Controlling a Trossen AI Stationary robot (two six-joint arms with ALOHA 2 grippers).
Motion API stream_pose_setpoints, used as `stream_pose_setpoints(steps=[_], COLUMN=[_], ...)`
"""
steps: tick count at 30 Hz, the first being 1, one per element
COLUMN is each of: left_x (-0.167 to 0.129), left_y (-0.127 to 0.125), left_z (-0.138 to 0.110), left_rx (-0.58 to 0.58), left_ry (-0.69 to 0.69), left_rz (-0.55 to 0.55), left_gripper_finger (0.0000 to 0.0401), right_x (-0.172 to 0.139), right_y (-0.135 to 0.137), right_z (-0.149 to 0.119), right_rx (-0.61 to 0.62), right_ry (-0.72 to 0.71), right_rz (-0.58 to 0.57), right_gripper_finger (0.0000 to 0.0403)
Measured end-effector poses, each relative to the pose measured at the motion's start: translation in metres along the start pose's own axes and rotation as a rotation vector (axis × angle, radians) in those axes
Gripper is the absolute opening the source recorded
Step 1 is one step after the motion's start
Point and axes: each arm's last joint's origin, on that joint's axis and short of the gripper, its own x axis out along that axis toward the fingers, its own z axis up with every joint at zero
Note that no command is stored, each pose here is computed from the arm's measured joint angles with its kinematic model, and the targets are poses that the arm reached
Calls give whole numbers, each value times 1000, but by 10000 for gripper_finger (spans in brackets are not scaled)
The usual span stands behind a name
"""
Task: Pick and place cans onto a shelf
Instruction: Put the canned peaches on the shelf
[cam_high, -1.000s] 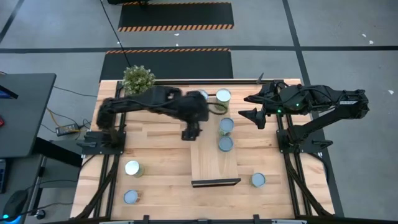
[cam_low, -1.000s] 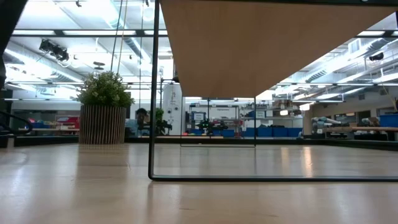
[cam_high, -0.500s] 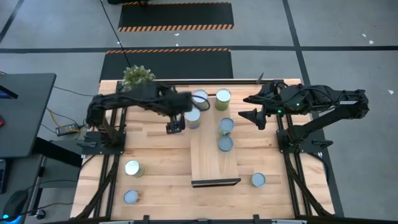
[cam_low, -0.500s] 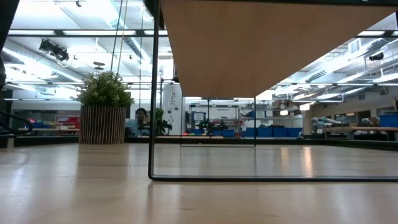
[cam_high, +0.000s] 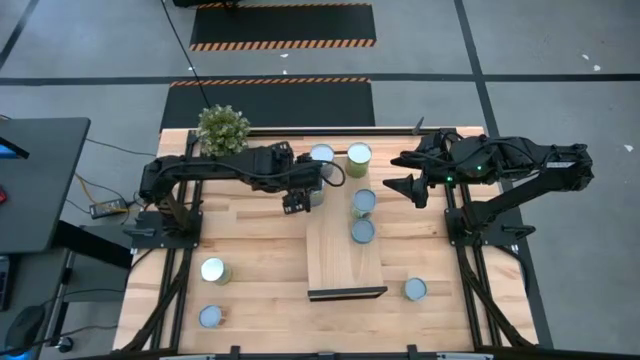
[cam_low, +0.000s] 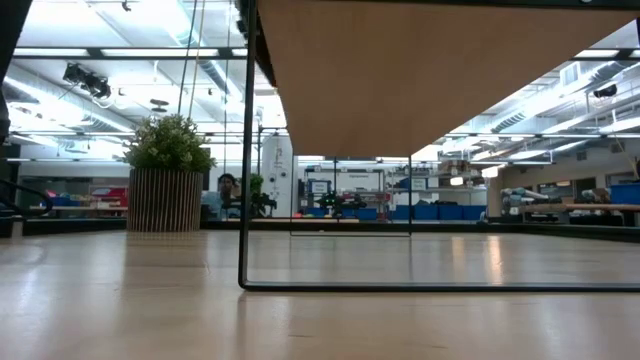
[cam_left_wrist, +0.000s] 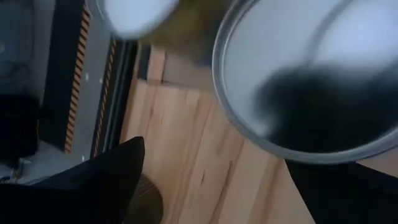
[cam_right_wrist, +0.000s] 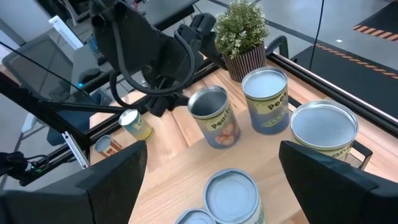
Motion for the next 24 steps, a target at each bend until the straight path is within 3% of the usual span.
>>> stream_pose_setpoints(steps=[17, 24], left_x=[-3, 5], left_y=[-7, -17], left_z=[28, 37], left_rx=[-158, -163], left_ry=[-259, -297], left_rz=[-27, -20], left_gripper_finger=[389, 389], right_x=[0, 0], right_y=[1, 1], right_z=[2, 2], right_rx=[1, 3], right_ry=[-17, -18], right_rz=[11, 12], right_gripper_finger=[373, 373])
